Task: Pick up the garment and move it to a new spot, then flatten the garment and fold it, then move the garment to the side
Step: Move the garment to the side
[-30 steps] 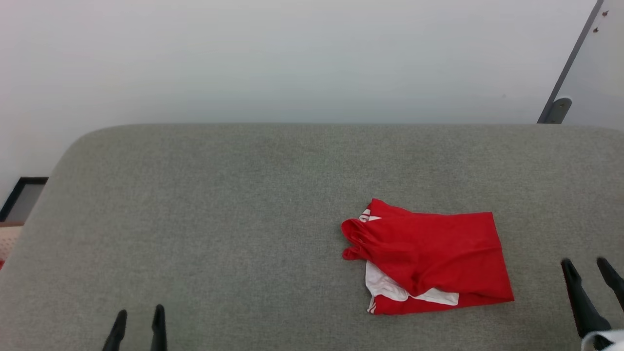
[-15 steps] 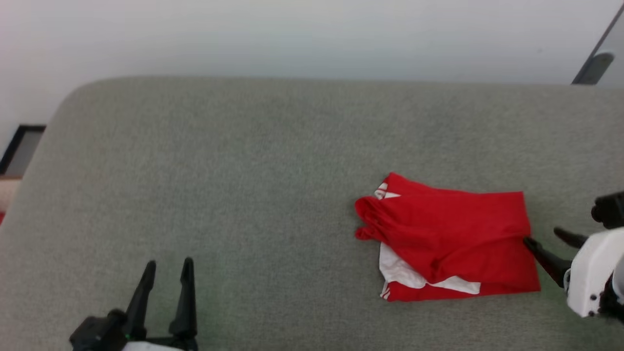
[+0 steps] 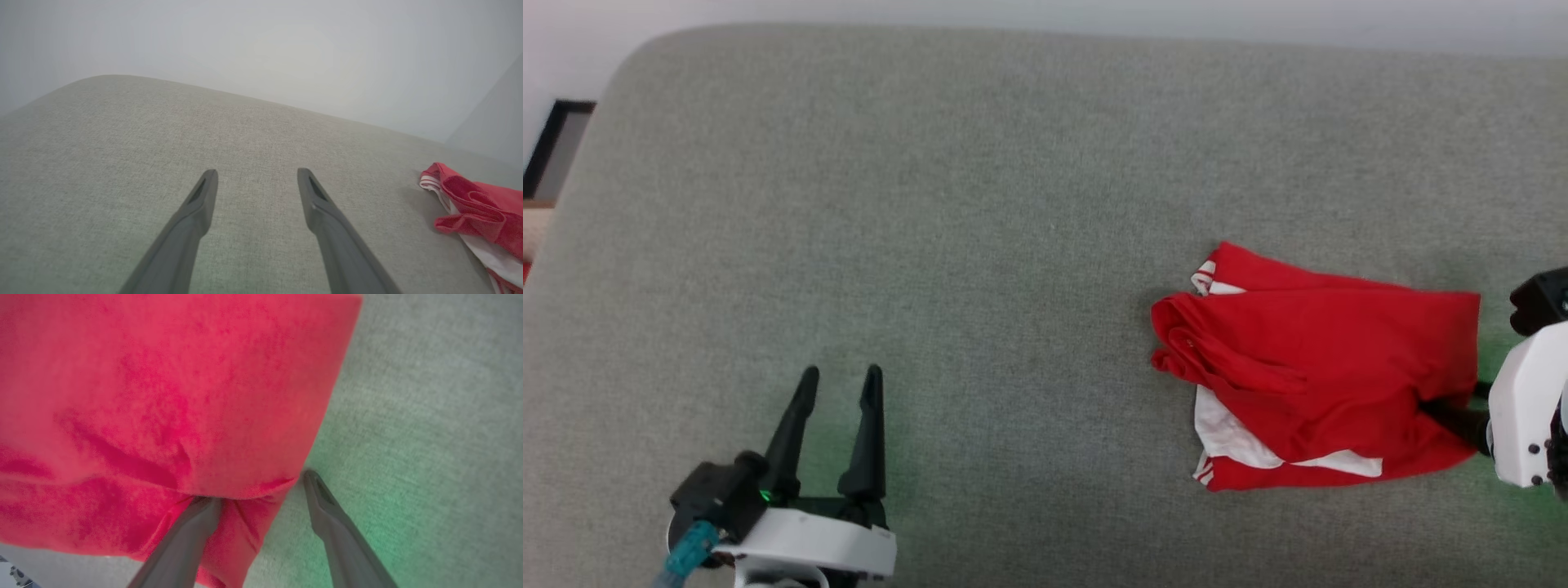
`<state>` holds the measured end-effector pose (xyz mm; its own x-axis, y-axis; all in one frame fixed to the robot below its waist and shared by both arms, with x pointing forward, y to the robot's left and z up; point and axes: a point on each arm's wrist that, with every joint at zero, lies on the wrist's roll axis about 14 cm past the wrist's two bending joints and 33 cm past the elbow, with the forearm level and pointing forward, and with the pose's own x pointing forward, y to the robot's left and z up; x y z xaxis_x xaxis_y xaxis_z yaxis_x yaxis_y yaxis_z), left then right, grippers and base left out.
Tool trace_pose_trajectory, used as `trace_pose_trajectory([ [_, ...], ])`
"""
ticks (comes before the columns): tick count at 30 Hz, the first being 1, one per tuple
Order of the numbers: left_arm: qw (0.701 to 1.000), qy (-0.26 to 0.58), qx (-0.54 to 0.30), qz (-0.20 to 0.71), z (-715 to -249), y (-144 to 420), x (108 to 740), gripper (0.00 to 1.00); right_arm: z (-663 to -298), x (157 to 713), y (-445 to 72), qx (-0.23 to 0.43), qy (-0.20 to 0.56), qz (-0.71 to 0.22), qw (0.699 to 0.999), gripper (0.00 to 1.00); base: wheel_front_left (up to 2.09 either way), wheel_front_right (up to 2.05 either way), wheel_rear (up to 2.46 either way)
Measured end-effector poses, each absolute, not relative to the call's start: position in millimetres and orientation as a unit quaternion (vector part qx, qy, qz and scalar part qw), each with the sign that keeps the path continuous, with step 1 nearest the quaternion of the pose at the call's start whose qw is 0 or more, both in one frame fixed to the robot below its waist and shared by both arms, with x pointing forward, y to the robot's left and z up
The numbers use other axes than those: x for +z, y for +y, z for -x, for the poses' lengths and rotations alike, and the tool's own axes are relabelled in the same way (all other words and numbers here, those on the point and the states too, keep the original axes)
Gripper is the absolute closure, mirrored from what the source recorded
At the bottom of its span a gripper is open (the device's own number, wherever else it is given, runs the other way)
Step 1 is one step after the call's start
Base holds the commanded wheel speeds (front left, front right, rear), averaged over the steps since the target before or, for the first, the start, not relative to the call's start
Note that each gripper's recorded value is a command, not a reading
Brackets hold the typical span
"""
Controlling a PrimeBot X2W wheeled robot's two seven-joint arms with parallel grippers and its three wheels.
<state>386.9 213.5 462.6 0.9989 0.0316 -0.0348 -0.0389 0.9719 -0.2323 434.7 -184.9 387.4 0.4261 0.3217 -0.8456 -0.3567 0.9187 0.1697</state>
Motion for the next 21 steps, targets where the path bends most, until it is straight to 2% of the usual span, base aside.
trace_pose_trajectory([
  [2,0.993,0.02,0.021,0.114,-391.0,216.3,458.8,0.0,-441.1,383.7,-180.8,0.205,0.491,0.018,0.846,0.79,0.0,0.0,0.0],
  [3,0.993,0.022,0.025,0.111,-392.4,218.7,456.8,0.0,-444.8,382.8,-179.2,0.206,0.483,0.016,0.851,1.0,0.0,0.0,0.0],
  [6,0.995,0.017,0.034,0.097,-399.4,226.8,458.6,0.0,-454.9,384.1,-174.6,0.205,0.458,-0.001,0.865,1.0,0.0,0.0,0.0],
  [11,0.998,0.012,-0.007,0.065,-413.5,209.5,462.1,0.0,-456.1,389.4,-182.6,0.19,0.433,-0.029,0.881,1.0,0.0,0.0,0.0],
  [21,0.993,-0.029,-0.105,0.044,-452.7,157.3,482.3,0.0,-449.5,417.9,-288.8,0.046,0.372,-0.058,0.925,1.0,0.0,0.0,0.0],
])
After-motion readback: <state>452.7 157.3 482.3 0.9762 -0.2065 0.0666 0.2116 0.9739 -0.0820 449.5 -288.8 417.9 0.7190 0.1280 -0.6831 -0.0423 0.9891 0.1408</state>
